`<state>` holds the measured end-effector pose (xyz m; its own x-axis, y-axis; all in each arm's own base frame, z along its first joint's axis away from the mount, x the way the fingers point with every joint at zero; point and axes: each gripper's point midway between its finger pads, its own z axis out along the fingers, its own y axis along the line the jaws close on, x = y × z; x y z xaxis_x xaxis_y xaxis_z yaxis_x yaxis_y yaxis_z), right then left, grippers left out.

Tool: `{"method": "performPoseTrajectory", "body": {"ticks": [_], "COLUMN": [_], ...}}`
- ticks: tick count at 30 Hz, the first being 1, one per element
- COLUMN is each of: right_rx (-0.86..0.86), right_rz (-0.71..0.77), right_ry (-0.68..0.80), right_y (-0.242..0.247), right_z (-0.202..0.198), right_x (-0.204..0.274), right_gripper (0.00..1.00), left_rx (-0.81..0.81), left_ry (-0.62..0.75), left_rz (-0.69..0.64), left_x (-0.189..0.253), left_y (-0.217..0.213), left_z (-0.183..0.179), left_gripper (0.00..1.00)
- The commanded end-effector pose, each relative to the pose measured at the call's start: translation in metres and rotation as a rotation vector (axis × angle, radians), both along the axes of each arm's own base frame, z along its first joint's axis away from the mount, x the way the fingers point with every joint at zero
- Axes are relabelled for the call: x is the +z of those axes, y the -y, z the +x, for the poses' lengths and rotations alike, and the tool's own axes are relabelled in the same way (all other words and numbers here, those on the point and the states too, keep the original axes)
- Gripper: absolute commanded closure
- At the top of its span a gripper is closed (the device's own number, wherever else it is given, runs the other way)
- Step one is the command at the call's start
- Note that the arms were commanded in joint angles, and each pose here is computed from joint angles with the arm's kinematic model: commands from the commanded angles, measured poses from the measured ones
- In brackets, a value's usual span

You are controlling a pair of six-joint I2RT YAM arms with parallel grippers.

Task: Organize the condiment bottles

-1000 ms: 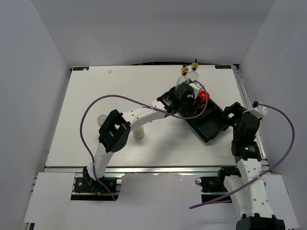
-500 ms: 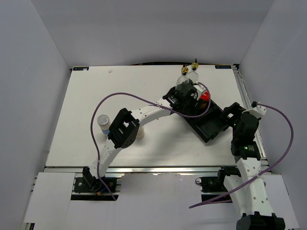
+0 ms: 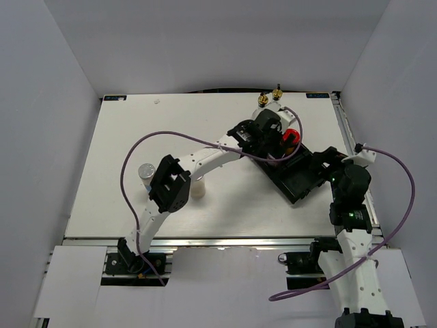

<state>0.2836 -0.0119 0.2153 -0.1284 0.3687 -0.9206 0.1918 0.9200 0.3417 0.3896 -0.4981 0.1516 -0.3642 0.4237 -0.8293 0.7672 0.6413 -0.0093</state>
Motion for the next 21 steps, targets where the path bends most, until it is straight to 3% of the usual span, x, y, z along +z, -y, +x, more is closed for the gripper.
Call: {"method": "performPoseTrajectory", "body": {"ticks": [1,3,4,6,7,8,9,10,11,14,16,21], "right_rx": [0.197,0.372,0.426,0.545,0.596,0.665,0.705,0.741,0.816,1.012,1.075,1.33], "right_rz": [-0.046,-0.05,-0.073,-0.082,-0.114,-0.127,-0.147,-0.192,-0.219,-0.337,-0.416,-0.495], "right_ry": [0.096,0.112,0.118,0.146,0.18,0.194,0.199,0.212,0.22,0.194,0.098,-0.011], "right_y": [-0.03,-0.058,-0.067,-0.09,-0.101,-0.119,-0.13,-0.14,-0.164,-0.22,-0.244,-0.311], "right_z": [0.002,-0.001,-0.003,-0.008,-0.011,-0.017,-0.02,-0.022,-0.03,-0.046,-0.04,-0.046], "right_x": [0.03,0.039,0.041,0.045,0.052,0.053,0.053,0.055,0.055,0.041,0.01,-0.032], "right_gripper": [0.11,0.11,0.11,0.11,0.11,0.11,0.11,0.11,0.11,0.11,0.1,0.11], "left_rx": [0.026,0.094,0.123,0.229,0.261,0.306,0.375,0.468,0.517,0.748,0.99,1.296], "left_ry": [0.11,0.109,0.153,0.197,0.175,0.218,0.22,0.218,0.242,0.259,0.301,0.347], "left_rz": [-0.086,-0.072,-0.132,-0.179,-0.124,-0.178,-0.215,-0.165,-0.216,-0.216,-0.288,-0.333], "left_x": [0.093,0.077,0.112,0.127,0.097,0.125,0.128,0.105,0.125,0.113,0.125,0.116], "left_y": [-0.03,-0.055,-0.071,-0.101,-0.122,-0.146,-0.162,-0.191,-0.212,-0.272,-0.322,-0.403], "left_z": [-0.016,-0.022,-0.031,-0.033,-0.043,-0.053,-0.055,-0.058,-0.066,-0.072,-0.079,-0.085], "left_gripper": [0.02,0.02,0.02,0.02,0.02,0.02,0.02,0.02,0.02,0.02,0.02,0.02]}}
